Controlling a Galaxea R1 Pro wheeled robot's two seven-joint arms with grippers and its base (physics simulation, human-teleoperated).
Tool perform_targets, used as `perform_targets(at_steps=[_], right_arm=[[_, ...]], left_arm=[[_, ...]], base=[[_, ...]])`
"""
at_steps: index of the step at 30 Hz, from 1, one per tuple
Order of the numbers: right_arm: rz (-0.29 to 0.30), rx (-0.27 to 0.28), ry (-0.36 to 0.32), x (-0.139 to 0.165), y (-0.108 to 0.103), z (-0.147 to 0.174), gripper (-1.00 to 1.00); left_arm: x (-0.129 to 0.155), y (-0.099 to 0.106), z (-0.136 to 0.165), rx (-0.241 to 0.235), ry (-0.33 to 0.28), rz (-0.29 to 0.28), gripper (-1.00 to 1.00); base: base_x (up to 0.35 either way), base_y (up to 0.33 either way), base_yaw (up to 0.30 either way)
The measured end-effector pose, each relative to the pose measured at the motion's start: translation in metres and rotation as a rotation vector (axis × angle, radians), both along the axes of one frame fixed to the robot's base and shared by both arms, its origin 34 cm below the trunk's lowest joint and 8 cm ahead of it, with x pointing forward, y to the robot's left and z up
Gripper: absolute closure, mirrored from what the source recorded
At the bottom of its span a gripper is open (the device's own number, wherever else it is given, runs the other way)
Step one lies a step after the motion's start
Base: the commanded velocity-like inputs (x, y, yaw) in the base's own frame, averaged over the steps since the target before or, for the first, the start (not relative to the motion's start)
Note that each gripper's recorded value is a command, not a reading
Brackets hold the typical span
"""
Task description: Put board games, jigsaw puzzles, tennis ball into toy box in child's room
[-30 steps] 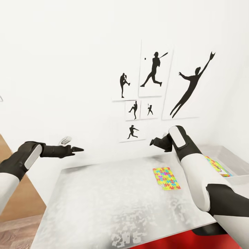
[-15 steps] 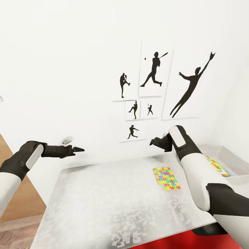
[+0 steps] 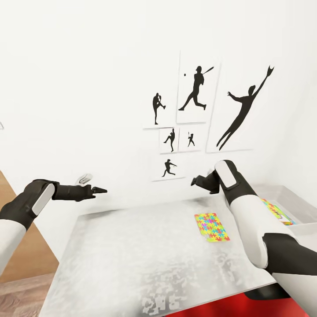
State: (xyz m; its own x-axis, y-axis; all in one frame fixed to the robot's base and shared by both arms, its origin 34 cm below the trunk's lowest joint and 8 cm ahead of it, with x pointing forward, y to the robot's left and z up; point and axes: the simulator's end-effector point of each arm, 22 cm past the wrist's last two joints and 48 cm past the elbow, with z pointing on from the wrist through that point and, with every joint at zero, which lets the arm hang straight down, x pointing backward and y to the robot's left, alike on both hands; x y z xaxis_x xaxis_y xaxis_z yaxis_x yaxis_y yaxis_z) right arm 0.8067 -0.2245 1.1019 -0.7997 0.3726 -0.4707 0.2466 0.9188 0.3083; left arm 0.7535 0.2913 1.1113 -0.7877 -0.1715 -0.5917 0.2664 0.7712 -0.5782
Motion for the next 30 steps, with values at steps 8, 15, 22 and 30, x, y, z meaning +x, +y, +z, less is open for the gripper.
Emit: perform_targets(at_steps=[8,15,22,30], right_arm=[[-0.018,-0.013,0.017,-0.003,-0.013,-0.007,-1.0],[-0.047,-0.019,0.007,-0.001,-0.023,-0.009,-1.0],[-0.079,-0.03,-0.009,0.002,-0.035,-0.009,-1.0],[-0.101,-0.036,-0.021,0.004,-0.043,-0.008,-1.0]], left_arm=[[-0.001,-0.001,0.003,0.002,-0.002,-0.006,-1.0],[-0.002,-0.002,0.005,0.001,0.0,-0.01,-1.0],[-0.002,-0.011,0.023,0.006,-0.029,-0.037,-1.0],[0.001,-0.016,0.049,-0.002,-0.091,-0.051,-1.0]], base=[[0.0,0.0,0.0],[0.0,0.0,0.0],[0.0,0.0,0.0],[0.0,0.0,0.0]])
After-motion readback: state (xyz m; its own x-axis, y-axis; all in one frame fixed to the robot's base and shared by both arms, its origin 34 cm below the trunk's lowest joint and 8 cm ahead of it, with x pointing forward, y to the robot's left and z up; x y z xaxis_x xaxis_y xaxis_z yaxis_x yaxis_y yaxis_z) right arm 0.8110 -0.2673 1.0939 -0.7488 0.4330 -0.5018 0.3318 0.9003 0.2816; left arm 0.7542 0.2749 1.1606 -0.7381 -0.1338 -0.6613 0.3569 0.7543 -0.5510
